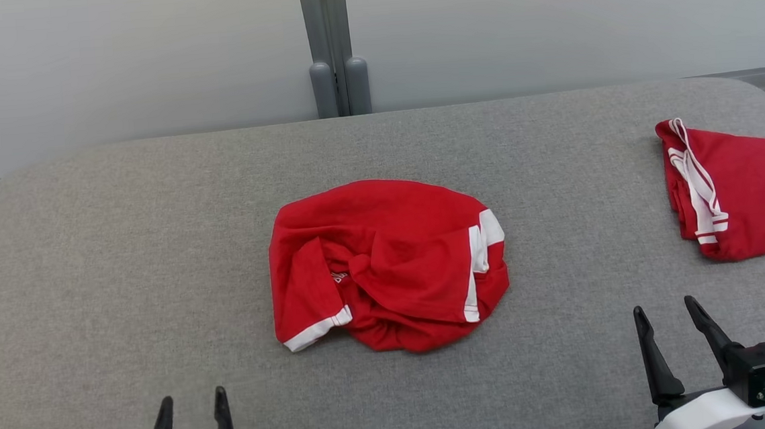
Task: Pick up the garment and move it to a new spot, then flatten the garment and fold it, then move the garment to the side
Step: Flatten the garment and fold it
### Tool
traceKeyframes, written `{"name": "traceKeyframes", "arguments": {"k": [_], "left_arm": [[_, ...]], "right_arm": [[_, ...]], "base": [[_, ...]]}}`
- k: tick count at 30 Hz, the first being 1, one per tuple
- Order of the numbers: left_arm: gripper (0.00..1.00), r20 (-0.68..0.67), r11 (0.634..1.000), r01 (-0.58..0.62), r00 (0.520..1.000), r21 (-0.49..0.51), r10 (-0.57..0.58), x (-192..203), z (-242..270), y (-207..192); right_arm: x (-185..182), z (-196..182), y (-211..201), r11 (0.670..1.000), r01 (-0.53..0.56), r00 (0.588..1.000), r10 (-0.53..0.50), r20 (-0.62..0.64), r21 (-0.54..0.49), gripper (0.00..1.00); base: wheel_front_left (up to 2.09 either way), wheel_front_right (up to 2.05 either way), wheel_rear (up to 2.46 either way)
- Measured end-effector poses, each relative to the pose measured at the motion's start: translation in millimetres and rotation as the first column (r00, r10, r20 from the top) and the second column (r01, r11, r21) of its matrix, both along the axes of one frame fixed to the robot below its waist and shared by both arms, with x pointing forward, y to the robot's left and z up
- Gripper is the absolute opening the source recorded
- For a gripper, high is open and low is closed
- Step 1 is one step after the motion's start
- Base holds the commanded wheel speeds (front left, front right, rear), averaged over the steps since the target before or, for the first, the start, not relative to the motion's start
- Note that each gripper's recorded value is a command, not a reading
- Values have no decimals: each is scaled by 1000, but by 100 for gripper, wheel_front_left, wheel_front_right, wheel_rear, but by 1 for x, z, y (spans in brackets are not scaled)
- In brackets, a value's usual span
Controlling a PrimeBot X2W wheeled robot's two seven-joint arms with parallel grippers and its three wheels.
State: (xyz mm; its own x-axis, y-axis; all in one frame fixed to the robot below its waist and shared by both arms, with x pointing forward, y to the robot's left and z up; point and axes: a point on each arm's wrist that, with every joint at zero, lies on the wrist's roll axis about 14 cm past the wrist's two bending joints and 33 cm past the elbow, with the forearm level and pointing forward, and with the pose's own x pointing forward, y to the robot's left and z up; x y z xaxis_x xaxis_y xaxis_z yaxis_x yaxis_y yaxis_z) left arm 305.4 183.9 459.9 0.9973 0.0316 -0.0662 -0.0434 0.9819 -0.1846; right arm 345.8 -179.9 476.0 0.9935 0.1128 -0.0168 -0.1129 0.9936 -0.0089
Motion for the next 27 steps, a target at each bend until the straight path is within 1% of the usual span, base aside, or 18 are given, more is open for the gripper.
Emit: {"name": "traceKeyframes", "arguments": {"k": [3,6,11,15,17,20,23,27], "left_arm": [[100,16,997,78,997,7,-78,8,4,-20],[100,35,985,171,985,19,-172,23,9,-46],[100,-11,939,340,941,51,-339,45,-5,-93],[100,-88,900,429,902,76,-423,55,-28,-116],[100,-105,886,455,889,88,-446,64,-33,-122],[100,-133,880,463,883,108,-449,75,-41,-126],[100,-163,882,456,885,119,-436,82,-50,-125],[100,-177,894,432,895,117,-410,90,-55,-120]], "right_arm": [[3,4,2,1000,-10,1000,10,14,-3,100],[9,11,8,999,-31,999,31,36,-7,100],[22,22,13,999,-51,996,52,70,-11,100],[24,19,6,1000,-27,998,27,61,-1,100],[25,16,3,1000,-16,999,16,51,-1,100],[24,9,-3,1000,3,1000,-3,31,0,100],[23,4,-8,1000,21,1000,-21,15,-2,100],[23,1,-14,999,42,999,-42,4,0,100]], "base": [[0,0,0],[0,0,0],[0,0,0],[0,0,0],[0,0,0],[0,0,0],[0,0,0],[0,0,0]]}}
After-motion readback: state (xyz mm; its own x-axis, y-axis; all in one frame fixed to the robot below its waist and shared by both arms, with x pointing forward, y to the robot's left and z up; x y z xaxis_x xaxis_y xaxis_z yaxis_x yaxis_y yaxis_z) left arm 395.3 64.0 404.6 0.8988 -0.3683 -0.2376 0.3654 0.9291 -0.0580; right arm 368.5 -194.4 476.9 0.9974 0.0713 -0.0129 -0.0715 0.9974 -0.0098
